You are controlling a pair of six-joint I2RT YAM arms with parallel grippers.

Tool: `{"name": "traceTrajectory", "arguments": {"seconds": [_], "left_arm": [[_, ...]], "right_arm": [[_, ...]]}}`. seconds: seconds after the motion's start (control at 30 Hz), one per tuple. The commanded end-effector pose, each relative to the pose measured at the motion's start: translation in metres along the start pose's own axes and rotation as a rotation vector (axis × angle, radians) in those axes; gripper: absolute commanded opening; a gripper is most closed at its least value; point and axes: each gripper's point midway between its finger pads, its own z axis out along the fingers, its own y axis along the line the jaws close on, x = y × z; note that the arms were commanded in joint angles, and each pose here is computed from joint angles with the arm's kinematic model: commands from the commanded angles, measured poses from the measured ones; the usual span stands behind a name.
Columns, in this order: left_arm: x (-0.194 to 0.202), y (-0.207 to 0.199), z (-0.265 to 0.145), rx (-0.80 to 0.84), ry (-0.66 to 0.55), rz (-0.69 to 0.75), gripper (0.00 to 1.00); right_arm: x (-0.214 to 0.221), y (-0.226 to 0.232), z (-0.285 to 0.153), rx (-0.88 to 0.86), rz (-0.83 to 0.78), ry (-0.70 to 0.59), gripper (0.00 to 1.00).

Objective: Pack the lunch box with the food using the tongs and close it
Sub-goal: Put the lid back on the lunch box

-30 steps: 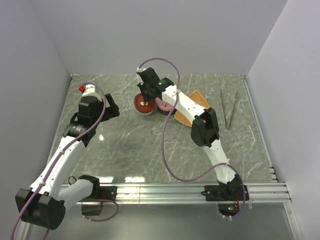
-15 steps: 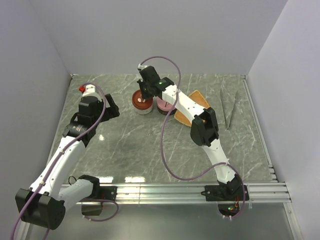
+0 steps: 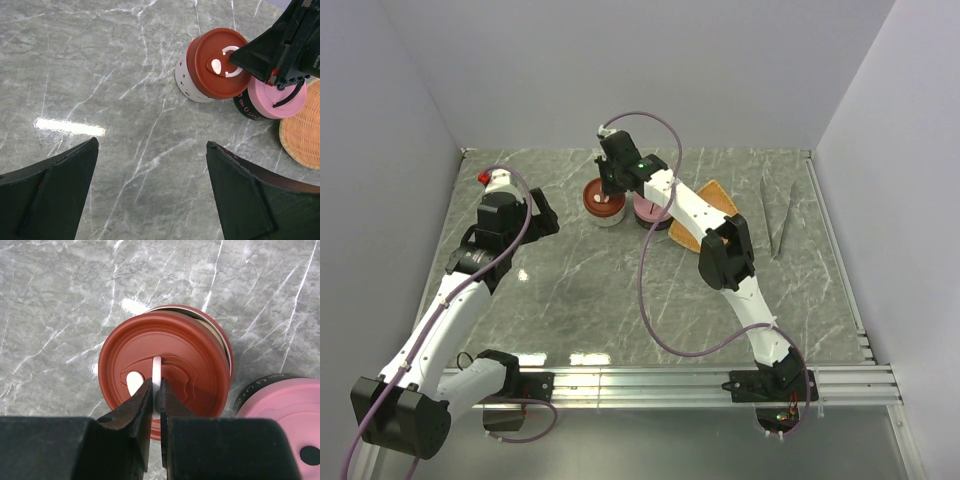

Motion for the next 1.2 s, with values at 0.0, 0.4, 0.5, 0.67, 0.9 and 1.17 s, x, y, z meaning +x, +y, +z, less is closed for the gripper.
{"name": "traceTrajectory", "arguments": {"seconds": [0.0, 0.4, 0.5, 0.67, 0.9, 1.17], "left_arm": [[0.003, -0.001, 0.002, 0.009, 0.014, -0.007, 0.95], [0.008, -0.003, 0.003, 0.02, 0.032, -0.009, 0.95], [0.009, -0.003, 0.003, 0.022, 0.035, -0.009, 0.95], [0.01, -0.003, 0.005, 0.022, 0.039, -0.008, 0.95], [0.011, -0.003, 0.005, 0.021, 0.041, -0.01, 0.95], [0.012, -0.003, 0.006, 0.021, 0.044, -0.008, 0.95]], "right_arm": [[-0.006, -0.005, 0.009, 0.021, 0.006, -0.029, 0.09], [-0.003, -0.023, 0.016, 0.121, 0.04, -0.039, 0.33], [-0.004, -0.02, 0.016, 0.11, 0.044, -0.043, 0.33], [-0.015, -0.013, 0.013, 0.085, 0.075, -0.077, 0.34], [-0.034, 0.0, 0.005, 0.031, 0.125, -0.133, 0.29], [-0.033, 0.006, 0.014, 0.014, 0.16, -0.143, 0.28]]}}
